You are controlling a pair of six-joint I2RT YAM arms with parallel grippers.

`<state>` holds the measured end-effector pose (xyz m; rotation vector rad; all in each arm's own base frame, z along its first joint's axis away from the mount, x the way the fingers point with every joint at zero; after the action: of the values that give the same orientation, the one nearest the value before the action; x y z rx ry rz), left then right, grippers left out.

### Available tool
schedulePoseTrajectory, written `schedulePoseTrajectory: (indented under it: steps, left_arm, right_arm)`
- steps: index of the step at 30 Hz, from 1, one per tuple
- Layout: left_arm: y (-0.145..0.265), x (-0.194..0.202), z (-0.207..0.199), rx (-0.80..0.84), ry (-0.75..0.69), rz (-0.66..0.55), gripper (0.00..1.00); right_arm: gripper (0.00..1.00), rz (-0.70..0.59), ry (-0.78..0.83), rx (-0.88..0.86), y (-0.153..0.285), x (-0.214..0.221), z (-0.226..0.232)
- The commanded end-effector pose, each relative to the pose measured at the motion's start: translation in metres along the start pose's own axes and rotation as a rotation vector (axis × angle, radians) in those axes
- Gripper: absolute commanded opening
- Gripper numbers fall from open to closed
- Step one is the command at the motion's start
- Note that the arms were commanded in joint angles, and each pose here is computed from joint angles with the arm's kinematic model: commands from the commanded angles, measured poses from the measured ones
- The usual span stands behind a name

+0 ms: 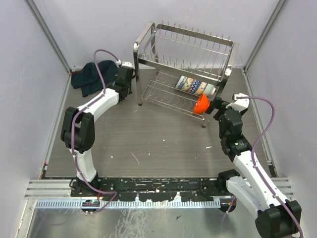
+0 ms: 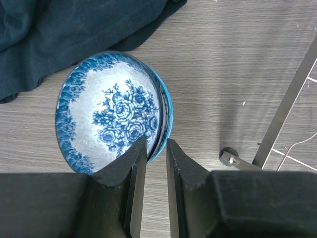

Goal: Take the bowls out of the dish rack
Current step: Place the bowl with the bowl, then pick up the bowl from the dish rack.

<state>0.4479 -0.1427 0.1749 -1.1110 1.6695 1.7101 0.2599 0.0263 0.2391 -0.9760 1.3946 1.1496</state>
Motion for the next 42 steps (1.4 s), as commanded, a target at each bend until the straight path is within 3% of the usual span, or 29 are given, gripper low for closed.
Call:
schedulePoseTrajectory:
  steps: [1, 5, 10, 17, 23, 28, 34, 42]
  left_arm:
    - [-0.009, 0.008, 0.002, -0.026, -0.015, 0.0, 0.29]
    - [-0.01, 0.01, 0.002, -0.029, -0.017, 0.003, 0.22]
    - [-0.009, 0.009, 0.003, -0.031, -0.017, -0.001, 0.2]
    - [0.007, -0.003, 0.003, -0.03, 0.0, -0.043, 0.45]
    - [0.035, -0.023, 0.009, -0.042, 0.034, -0.116, 0.54]
    - [0.067, -0.028, 0.015, -0.032, 0.094, -0.174, 0.55]
    - [0.121, -0.003, -0.01, 0.261, 0.18, -0.18, 0.61]
    - [0.191, 0.044, -0.097, 0.776, 0.167, -0.169, 0.65]
  right_arm:
    - [1.0, -0.066, -0.033, 0.004, 0.001, -0.021, 0.001]
    - [1.0, -0.066, -0.033, 0.003, 0.001, -0.021, 0.001]
    - [1.0, -0.066, -0.033, 0.003, 0.0, -0.021, 0.001]
    - [1.0, -0.067, -0.033, 0.003, 0.0, -0.021, 0.001]
    - [1.0, -0.069, -0.035, 0.004, 0.001, -0.022, 0.0]
    - [1.0, -0.075, -0.038, 0.013, 0.003, -0.023, -0.002]
    - [1.0, -0.083, -0.042, 0.029, 0.006, -0.024, -0.005]
    - [1.0, -0.096, -0.057, 0.031, 0.01, -0.027, -0.007]
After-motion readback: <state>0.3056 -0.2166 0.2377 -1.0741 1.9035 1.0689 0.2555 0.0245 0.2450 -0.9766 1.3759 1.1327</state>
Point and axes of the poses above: each gripper's point midway between its finger pads, its own y axis back along the fingers, its own z axis along the line the jaws close on, x = y × z, the point moved 6 cm from there along y, back along the fingers, and after that the axes turned 15 degrees about y, right-handed, at the moved point
